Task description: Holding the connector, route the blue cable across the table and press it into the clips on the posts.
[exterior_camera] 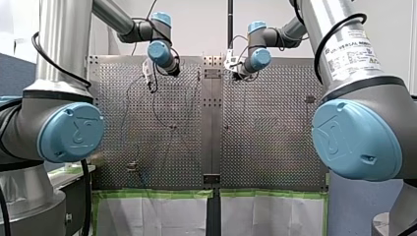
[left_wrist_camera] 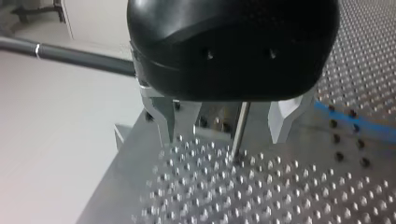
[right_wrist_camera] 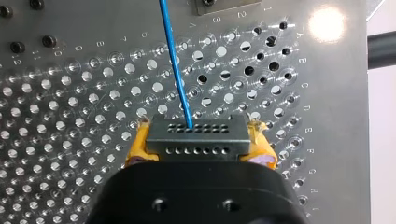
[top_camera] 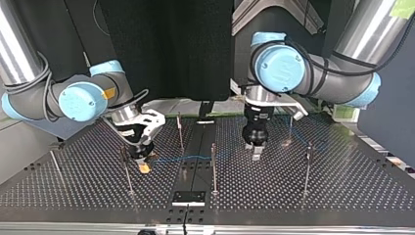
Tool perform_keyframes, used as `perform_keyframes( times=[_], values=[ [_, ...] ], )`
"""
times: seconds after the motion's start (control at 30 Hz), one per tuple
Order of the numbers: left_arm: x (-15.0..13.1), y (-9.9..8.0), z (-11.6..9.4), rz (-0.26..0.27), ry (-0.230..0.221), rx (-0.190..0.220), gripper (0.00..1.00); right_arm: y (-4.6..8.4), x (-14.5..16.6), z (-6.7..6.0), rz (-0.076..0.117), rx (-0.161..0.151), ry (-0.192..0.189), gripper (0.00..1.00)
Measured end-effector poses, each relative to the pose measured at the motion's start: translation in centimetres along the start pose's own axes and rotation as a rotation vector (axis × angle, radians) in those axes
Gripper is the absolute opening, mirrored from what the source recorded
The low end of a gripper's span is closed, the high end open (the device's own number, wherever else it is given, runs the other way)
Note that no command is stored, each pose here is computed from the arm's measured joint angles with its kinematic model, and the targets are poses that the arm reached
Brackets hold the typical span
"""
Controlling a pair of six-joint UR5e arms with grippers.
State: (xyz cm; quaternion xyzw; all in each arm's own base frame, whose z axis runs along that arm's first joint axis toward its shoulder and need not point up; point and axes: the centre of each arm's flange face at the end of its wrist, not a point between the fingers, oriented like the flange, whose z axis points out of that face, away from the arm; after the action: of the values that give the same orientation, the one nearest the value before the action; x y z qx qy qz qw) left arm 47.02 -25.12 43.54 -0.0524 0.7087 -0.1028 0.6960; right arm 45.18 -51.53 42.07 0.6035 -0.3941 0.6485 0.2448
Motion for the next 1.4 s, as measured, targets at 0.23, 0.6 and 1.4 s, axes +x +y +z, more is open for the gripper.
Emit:
perform_keyframes(
  times=[0.23,0.6,1.4],
  values=[
    [0.5,-2.3,-2.2,0.030,0.022,0.000,1.00,0.0,0.0,0.0,0.002,0.000,-0.001,0.00],
    [1.1,-6.3,-4.5,0.013,-0.019,0.009,1.00,0.0,0.0,0.0,0.003,-0.002,0.000,0.00],
    [3.4,-15.9,-8.0,0.012,0.012,0.111,1.00,0.1,0.0,0.0,0.007,-0.003,0.000,0.00]
  ],
)
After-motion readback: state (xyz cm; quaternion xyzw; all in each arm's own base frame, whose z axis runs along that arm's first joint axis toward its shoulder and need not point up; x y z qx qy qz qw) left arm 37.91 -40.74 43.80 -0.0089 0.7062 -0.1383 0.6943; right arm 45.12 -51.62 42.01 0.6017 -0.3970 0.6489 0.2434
